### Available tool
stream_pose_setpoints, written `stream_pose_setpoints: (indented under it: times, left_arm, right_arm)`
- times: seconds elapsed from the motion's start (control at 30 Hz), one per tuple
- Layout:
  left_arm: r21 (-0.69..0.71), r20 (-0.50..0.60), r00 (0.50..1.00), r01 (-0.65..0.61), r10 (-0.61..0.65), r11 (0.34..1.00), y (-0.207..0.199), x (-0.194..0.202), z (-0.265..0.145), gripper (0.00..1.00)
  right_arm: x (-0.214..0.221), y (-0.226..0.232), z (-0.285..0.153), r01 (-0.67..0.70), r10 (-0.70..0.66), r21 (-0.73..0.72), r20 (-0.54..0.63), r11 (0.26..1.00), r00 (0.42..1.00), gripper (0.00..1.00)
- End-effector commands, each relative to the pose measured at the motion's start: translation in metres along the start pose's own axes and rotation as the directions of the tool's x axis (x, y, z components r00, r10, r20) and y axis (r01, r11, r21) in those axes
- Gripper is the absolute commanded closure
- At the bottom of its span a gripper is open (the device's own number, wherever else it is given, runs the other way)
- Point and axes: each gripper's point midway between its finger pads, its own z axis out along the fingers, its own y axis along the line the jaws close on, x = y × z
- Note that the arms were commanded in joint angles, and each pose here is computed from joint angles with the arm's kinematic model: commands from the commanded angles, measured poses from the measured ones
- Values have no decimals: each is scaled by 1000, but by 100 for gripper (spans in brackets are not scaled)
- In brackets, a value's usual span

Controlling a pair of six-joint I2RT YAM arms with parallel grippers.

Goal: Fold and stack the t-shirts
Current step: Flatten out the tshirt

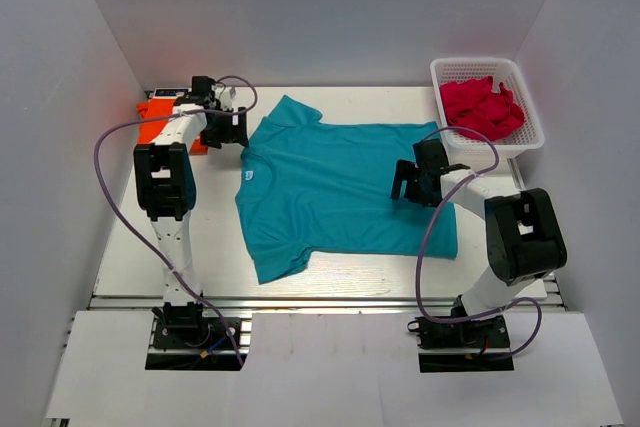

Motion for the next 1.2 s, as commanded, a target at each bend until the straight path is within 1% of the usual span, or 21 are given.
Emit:
stream_pose_setpoints:
  times: [0.0, 0.13, 0.17, 0.23, 0.3, 0.33, 0.37, 0.4, 0.43, 0.47, 0.53, 0.57, 0.67, 0.73, 0.77, 0.83, 0.87, 0.9, 0.97, 1.07, 1.17]
  left_arm:
    - [-10, 69, 997, -18, 19, 1000, 1, -30, -29, 0]
    - [2, 123, 992, 5, -6, 1000, -8, -46, -54, 0]
    - [15, 161, 987, 5, -7, 1000, -11, -56, -60, 0]
    - [77, 193, 981, -22, 6, 997, -34, -59, -65, 0]
    - [125, 228, 973, -53, 23, 991, -47, -64, -59, 0]
    - [143, 226, 974, -64, 30, 988, -54, -64, -58, 0]
    - [209, 222, 974, -88, 40, 974, -71, -63, -52, 0]
    - [238, 238, 970, -102, 44, 966, -76, -68, -51, 0]
    - [265, 235, 970, -116, 53, 957, -85, -66, -45, 0]
    - [279, 245, 969, -111, 41, 954, -88, -70, -44, 0]
    - [294, 231, 972, -116, 47, 949, -99, -68, -28, 0]
    - [314, 235, 971, -122, 48, 942, -102, -70, -25, 0]
    - [379, 233, 971, -144, 56, 914, -120, -68, -7, 0]
    - [392, 210, 976, -139, 58, 910, -129, -64, 10, 0]
    - [392, 203, 978, -135, 57, 910, -128, -62, 16, 0]
    - [405, 198, 980, -114, 35, 907, -130, -66, 23, 0]
    - [397, 175, 984, -91, 22, 913, -126, -61, 37, 0]
    - [389, 161, 987, -81, 19, 918, -123, -58, 43, 0]
    - [382, 153, 988, -68, 9, 922, -120, -57, 52, 0]
    - [342, 136, 991, -42, -5, 939, -111, -55, 69, 0]
    - [335, 99, 993, 27, -63, 942, -93, -47, 88, 0]
  right_arm:
    - [-17, 8, -8, 55, -54, -26, 39, 998, 998, 10]
    - [-43, 18, -26, 101, -92, -64, 130, 993, 987, 10]
    - [-53, 21, -32, 109, -96, -72, 160, 991, 982, 10]
    - [-67, 23, -38, 103, -88, -66, 200, 993, 976, 10]
    - [-80, 24, -41, 92, -76, -57, 231, 994, 970, 10]
    - [-86, 25, -39, 83, -68, -52, 239, 995, 969, 10]
    - [-96, 25, -40, 65, -53, -40, 260, 997, 964, 10]
    - [-106, 26, -42, 50, -37, -38, 279, 998, 959, 10]
    - [-102, 25, -32, 39, -31, -25, 252, 999, 967, 10]
    - [-122, 26, -38, 17, -15, -5, 294, 1000, 956, 10]
    - [-116, 18, -21, 15, -26, 51, 234, 999, 972, 10]
    - [-132, 22, -27, 12, -26, 52, 259, 999, 966, 10]
    - [-126, 22, 3, 24, -39, 85, 183, 996, 982, 10]
    - [-129, 26, 9, 25, -39, 82, 176, 996, 984, 10]
    - [-126, 26, 22, 26, -37, 78, 152, 997, 988, 10]
    - [-132, 34, 26, 27, -33, 47, 149, 999, 988, 10]
    - [-125, 33, 40, 33, -38, 50, 115, 998, 993, 10]
    - [-135, 44, 39, 38, -41, 19, 131, 999, 991, 10]
    - [-128, 43, 51, 36, -39, 25, 95, 999, 995, 10]
    - [-127, 47, 64, 44, -45, 12, 69, 999, 997, 10]
    - [-130, 53, 72, 44, -44, -11, 59, 999, 997, 10]
